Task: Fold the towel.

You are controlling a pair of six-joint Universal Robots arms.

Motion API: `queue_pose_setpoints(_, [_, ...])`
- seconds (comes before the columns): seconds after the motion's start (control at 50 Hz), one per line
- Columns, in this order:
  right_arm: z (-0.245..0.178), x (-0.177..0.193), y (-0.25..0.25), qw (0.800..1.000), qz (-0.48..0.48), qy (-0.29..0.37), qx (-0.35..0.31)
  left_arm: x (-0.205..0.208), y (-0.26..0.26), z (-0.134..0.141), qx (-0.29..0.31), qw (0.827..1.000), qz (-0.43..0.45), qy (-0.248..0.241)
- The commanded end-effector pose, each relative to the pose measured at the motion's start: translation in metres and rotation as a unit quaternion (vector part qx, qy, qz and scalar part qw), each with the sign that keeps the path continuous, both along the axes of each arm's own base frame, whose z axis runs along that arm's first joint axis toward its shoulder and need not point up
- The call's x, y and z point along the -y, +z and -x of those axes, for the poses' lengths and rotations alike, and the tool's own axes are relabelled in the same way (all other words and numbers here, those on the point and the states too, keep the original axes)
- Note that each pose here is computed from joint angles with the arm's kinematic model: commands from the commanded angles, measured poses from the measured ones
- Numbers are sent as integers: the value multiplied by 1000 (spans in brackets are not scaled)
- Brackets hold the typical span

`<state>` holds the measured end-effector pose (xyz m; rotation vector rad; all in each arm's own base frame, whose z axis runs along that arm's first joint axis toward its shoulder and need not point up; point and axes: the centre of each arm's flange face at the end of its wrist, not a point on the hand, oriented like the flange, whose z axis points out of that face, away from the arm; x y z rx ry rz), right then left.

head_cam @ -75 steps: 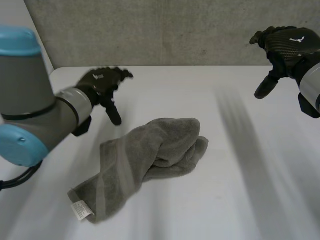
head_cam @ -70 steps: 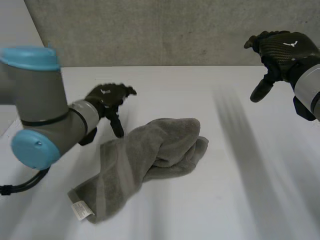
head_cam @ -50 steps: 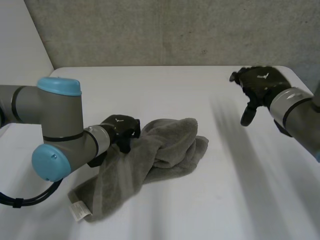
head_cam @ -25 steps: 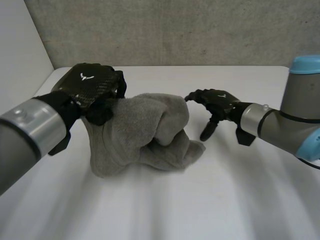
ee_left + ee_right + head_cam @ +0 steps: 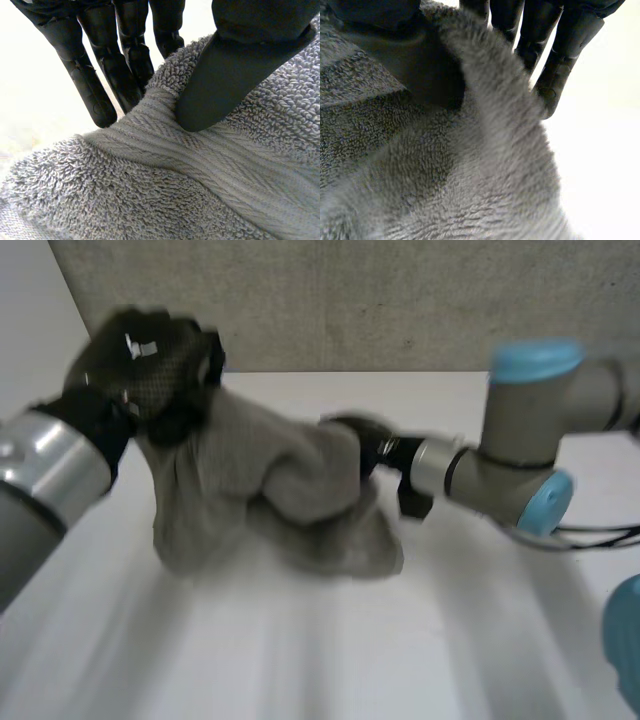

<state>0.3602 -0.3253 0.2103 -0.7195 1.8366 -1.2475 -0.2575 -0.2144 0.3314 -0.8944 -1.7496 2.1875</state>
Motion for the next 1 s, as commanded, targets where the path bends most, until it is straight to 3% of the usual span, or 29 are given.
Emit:
queue_pose_setpoints(0.02, [46,23,140,943,249,-204,81,46,54,10,-79,988,118,55])
queue_pose_setpoints(0.04, [46,23,140,943,249,-204,81,54,64,12,-100,984,135,67])
queue_pose_setpoints(0.08, [57,6,169,916,310,-225,119,61,68,14,-115,980,146,75])
queue_pose_setpoints(0.12, [60,-1,173,908,332,-225,124,69,66,15,-125,977,153,82])
queue_pose_setpoints(0.2, [62,-10,154,911,337,-223,87,83,31,21,-112,982,122,86])
queue_pose_setpoints(0.24, [65,-17,124,921,322,-216,14,85,8,22,-96,987,94,85])
queue_pose_setpoints(0.3, [66,-21,103,927,312,-207,-33,89,-45,22,-62,993,35,89])
queue_pose_setpoints(0.34, [68,-32,54,933,285,-176,-132,89,-71,22,-46,995,9,90])
queue_pose_setpoints(0.36, [68,-33,54,933,285,-176,-132,87,-96,21,-30,995,-17,90])
queue_pose_setpoints(0.4, [72,-45,-1,932,254,-134,-222,83,-121,20,-15,995,-43,90])
queue_pose_setpoints(0.5, [83,-68,-58,926,212,-86,-302,67,-176,14,24,990,-107,84])
queue_pose_setpoints(0.58, [87,-78,-74,924,193,-69,-322,50,-197,11,47,987,-142,63])
queue_pose_setpoints(0.68, [93,-84,-71,923,185,-72,-330,42,-184,5,43,988,-136,59])
queue_pose_setpoints(0.9, [106,-114,-41,926,165,-58,-335,8,-144,-9,39,991,-117,58])
queue_pose_setpoints(1.0, [106,-114,-8,927,201,-75,-307,-2,-130,-13,62,990,-112,57])
